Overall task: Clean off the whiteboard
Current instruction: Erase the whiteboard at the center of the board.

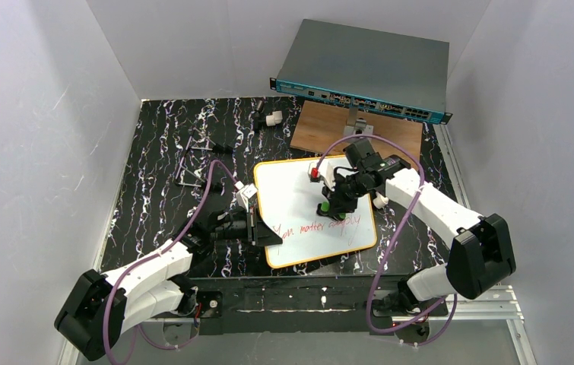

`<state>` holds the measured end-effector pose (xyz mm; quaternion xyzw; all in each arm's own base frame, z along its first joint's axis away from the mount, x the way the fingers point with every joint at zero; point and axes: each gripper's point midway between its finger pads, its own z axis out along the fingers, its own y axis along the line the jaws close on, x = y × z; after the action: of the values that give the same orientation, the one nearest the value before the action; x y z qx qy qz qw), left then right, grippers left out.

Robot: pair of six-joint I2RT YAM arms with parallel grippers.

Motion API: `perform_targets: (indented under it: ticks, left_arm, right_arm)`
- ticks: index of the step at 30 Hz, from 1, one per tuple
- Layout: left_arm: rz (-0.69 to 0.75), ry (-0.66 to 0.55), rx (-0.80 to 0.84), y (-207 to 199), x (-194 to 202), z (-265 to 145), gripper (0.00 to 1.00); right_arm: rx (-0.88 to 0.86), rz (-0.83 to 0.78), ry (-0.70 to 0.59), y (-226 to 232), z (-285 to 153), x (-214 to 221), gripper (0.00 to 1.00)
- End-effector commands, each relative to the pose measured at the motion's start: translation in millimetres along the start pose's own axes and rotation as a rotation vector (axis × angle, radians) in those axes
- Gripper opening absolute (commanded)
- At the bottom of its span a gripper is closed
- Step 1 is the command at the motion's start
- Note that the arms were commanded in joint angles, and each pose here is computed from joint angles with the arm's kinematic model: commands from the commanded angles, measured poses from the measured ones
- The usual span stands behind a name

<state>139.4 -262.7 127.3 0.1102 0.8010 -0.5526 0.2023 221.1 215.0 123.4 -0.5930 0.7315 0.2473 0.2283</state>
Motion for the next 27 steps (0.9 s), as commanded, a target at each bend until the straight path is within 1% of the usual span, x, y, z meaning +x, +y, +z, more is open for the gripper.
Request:
perform_targets:
  ticks: [1,3,5,6,8,10,12,16,19,21,23,24,27]
  left_arm:
    - [0.171,-0.029,0.130,-29.9,-9.7,-2.9,0.00]
    - [0.174,-0.032,0.132,-31.0,-9.7,-3.9,0.00]
    - [0.175,-0.036,0.129,-30.7,-9.0,-5.1,0.00]
    - [0.178,-0.040,0.130,-31.5,-9.4,-5.8,0.00]
    - [0.179,-0.037,0.128,-31.5,-8.7,-6.1,0.00]
    - [0.179,-0.036,0.126,-31.9,-9.1,-6.4,0.00]
    - [0.183,-0.038,0.126,-33.0,-10.3,-6.8,0.00]
    - [0.185,-0.044,0.125,-32.5,-10.5,-6.9,0.00]
    - [0.183,-0.046,0.129,-32.4,-10.6,-6.2,0.00]
    - [0.181,-0.046,0.129,-31.8,-10.5,-6.1,0.00]
    - [0.181,-0.046,0.129,-31.9,-10.1,-6.2,0.00]
    - [0.179,-0.046,0.128,-31.9,-10.1,-6.5,0.00]
    - [0.183,-0.049,0.127,-31.8,-9.7,-7.0,0.00]
  right_arm:
    - [0.068,0.071,-0.080,-12.7,-4.1,-26.8,0.01]
    - [0.249,0.145,-0.085,-48.2,-14.6,-28.4,0.01]
    - [0.385,0.198,-0.089,-74.9,-28.6,-23.4,0.01]
    - [0.438,0.214,-0.077,-84.7,-34.5,-16.9,0.01]
    - [0.475,0.205,-0.033,-91.0,-39.5,-1.2,0.01]
    - [0.458,0.159,0.022,-86.4,-38.4,14.6,0.01]
    - [0.397,0.116,0.062,-73.1,-33.6,26.6,0.01]
    - [0.149,0.025,0.020,-21.3,-17.0,27.8,0.01]
    - [0.035,-0.031,-0.001,7.6,-10.6,18.6,0.01]
    - [-0.013,-0.051,-0.019,18.9,-8.6,9.1,0.01]
    - [-0.019,-0.048,-0.037,19.1,-8.0,0.4,0.01]
    - [0.019,-0.036,-0.042,11.1,-8.6,-3.4,0.01]
    - [0.253,0.071,-0.049,-35.4,-20.3,-7.6,0.01]
